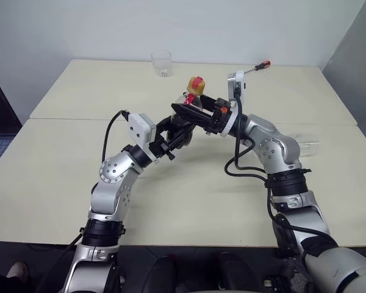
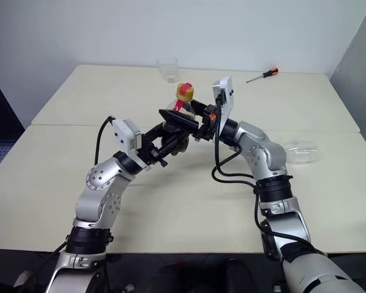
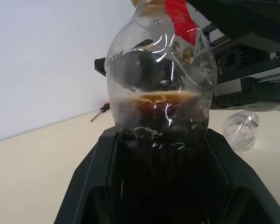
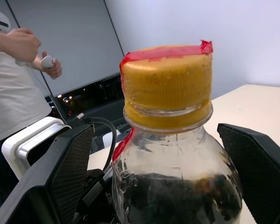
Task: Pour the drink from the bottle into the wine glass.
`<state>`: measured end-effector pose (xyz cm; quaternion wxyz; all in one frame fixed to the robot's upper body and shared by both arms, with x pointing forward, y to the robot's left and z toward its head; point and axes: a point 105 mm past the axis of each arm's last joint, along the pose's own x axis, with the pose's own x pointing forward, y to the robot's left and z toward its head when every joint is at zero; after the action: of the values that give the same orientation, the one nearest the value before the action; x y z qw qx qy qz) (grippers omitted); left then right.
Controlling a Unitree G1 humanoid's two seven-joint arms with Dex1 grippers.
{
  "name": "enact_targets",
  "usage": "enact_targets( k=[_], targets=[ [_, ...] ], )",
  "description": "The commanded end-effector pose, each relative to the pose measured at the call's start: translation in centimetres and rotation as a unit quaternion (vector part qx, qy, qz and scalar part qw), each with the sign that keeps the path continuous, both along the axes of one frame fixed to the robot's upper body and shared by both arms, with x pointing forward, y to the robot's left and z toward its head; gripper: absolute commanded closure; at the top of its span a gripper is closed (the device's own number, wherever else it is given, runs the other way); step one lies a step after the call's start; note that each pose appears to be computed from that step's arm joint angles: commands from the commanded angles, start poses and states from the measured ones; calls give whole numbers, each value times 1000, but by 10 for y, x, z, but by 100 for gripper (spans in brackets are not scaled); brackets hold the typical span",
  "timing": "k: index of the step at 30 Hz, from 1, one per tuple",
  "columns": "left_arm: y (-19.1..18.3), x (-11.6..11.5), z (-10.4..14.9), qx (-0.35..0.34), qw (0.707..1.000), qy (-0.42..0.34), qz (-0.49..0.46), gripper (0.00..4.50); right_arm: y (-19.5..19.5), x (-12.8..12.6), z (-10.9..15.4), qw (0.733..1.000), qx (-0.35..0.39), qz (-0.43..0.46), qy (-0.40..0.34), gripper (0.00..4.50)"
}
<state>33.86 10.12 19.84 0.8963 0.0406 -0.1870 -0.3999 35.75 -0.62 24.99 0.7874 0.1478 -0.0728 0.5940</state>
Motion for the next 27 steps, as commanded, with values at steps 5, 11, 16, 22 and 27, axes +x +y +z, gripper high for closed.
enact_targets(
  k=[5, 11, 16, 22, 27],
  targets=[
    [-11, -5, 22, -6, 999, -39, -22, 258, 6, -11, 15, 999, 4, 30, -42, 147],
    [-12, -3, 23, -3, 999, -40, -23, 258, 4, -8, 14, 999, -3, 20, -50, 188],
    [-14, 1, 24, 1, 1000, -21, -15, 258, 5, -8, 17, 998, -9, 13, -63, 188],
    [-17, 0, 31, 13, 1000, 12, 2, 258, 2, -7, 24, 995, -30, 2, -90, 188],
    [-17, 1, 33, 16, 999, 33, 18, 258, 3, -8, 29, 994, -38, -2, -102, 188]
  ],
)
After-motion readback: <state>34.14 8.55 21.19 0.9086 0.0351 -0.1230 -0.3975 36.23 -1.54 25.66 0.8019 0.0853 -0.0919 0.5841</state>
